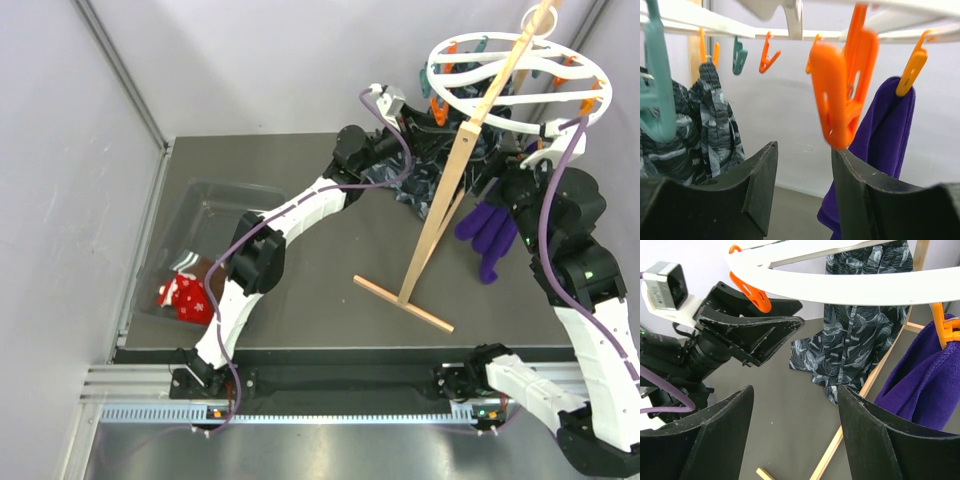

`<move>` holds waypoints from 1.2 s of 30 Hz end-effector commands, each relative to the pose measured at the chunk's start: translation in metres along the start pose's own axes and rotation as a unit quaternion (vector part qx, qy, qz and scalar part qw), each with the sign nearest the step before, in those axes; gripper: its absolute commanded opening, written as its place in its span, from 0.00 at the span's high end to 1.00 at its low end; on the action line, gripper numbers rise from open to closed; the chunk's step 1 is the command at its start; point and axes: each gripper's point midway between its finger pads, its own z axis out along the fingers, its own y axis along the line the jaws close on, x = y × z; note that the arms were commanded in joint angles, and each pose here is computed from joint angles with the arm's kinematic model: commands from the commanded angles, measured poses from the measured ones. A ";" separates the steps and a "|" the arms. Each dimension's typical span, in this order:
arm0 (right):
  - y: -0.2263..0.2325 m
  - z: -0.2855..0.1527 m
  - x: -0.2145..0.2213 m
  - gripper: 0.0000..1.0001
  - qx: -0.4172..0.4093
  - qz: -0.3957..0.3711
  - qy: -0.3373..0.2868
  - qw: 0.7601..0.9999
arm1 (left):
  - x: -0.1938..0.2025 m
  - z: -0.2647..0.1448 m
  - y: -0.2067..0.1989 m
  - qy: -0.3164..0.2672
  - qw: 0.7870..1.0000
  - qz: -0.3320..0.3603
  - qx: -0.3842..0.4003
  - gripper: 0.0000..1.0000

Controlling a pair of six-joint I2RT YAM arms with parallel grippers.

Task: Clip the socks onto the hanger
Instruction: Open the clamp at the hanger.

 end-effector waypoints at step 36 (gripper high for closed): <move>0.025 0.010 -0.045 0.32 -0.042 0.055 -0.050 0.996 | -0.067 0.004 -0.088 -0.028 0.996 0.085 -0.011 1.00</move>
